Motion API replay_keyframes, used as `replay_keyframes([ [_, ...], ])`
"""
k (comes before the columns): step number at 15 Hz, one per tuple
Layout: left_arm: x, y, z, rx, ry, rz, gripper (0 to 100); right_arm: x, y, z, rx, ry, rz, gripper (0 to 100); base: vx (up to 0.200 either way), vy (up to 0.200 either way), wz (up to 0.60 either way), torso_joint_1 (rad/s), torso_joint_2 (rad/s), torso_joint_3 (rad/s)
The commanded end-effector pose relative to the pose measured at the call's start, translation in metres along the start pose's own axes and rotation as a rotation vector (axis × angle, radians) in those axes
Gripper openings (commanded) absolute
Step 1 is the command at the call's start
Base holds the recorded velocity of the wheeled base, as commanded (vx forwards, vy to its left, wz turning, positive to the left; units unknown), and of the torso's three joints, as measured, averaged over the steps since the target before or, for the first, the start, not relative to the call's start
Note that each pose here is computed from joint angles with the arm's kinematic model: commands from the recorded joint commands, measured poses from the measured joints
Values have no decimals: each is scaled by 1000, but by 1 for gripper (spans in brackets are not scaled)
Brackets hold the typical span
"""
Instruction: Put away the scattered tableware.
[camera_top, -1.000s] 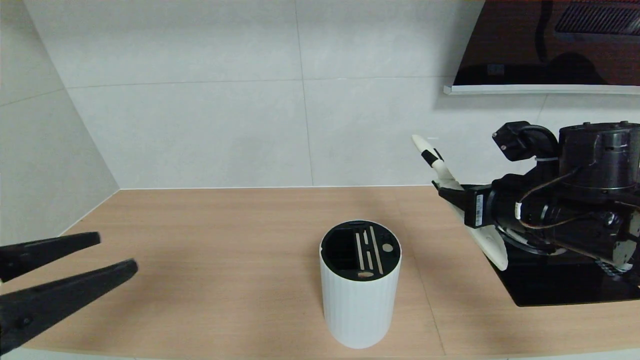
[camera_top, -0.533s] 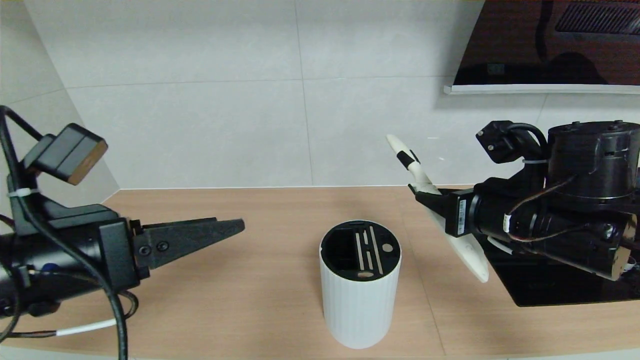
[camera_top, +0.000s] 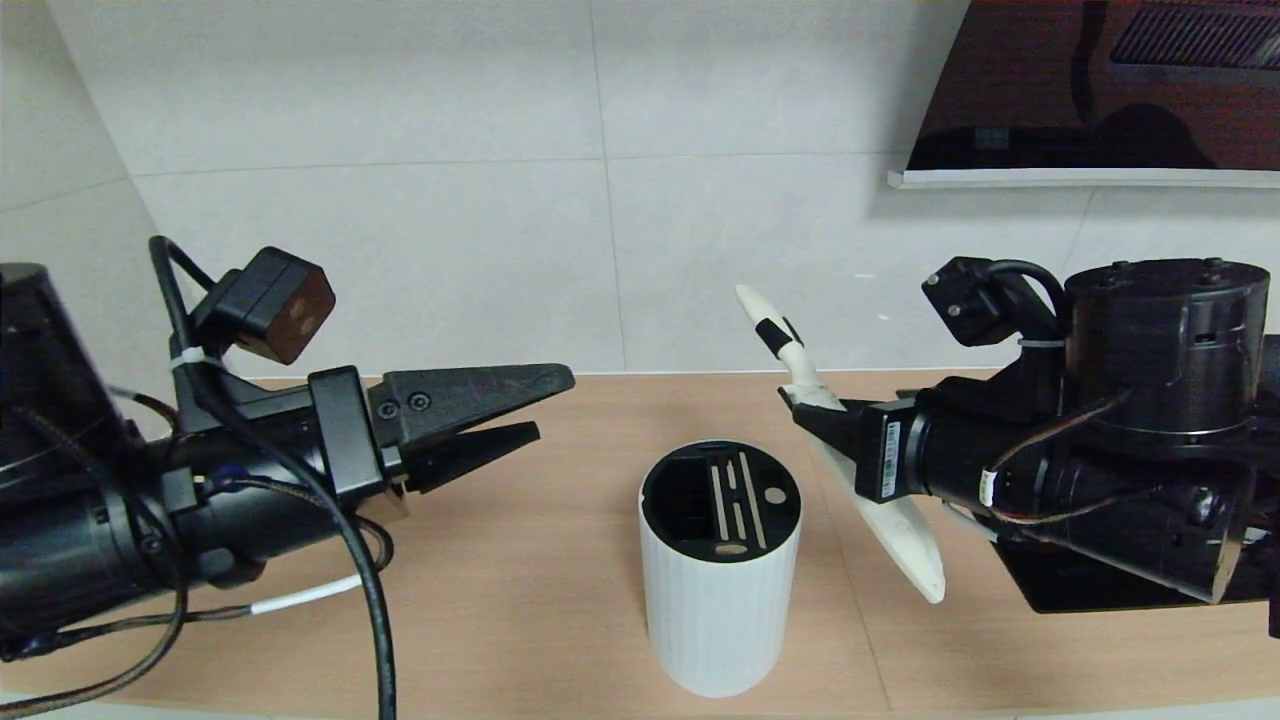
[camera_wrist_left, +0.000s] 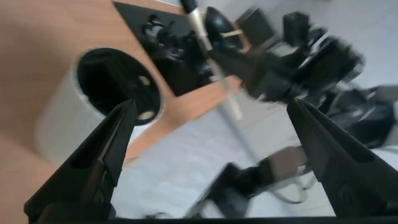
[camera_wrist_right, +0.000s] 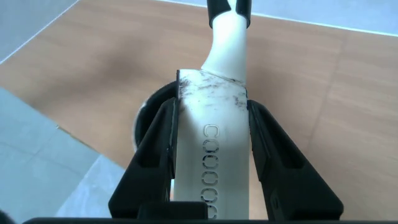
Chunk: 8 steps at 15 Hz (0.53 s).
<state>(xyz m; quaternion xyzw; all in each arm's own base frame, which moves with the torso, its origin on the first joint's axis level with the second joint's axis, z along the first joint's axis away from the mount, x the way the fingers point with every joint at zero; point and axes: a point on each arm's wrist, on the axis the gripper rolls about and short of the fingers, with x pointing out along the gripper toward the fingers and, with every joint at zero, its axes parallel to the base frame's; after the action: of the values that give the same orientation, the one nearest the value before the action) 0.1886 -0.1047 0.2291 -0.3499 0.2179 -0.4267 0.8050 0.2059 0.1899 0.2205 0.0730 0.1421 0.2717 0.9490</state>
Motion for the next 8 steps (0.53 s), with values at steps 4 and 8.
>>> replay_keyframes([
  [4,43,3,-11,-80,-2,10,100,0,20,-4,12,5,37,0,0,0,0,0,0,0],
  [8,74,8,-26,-113,-14,64,100,0,37,-11,12,25,87,0,0,0,0,0,0,0],
])
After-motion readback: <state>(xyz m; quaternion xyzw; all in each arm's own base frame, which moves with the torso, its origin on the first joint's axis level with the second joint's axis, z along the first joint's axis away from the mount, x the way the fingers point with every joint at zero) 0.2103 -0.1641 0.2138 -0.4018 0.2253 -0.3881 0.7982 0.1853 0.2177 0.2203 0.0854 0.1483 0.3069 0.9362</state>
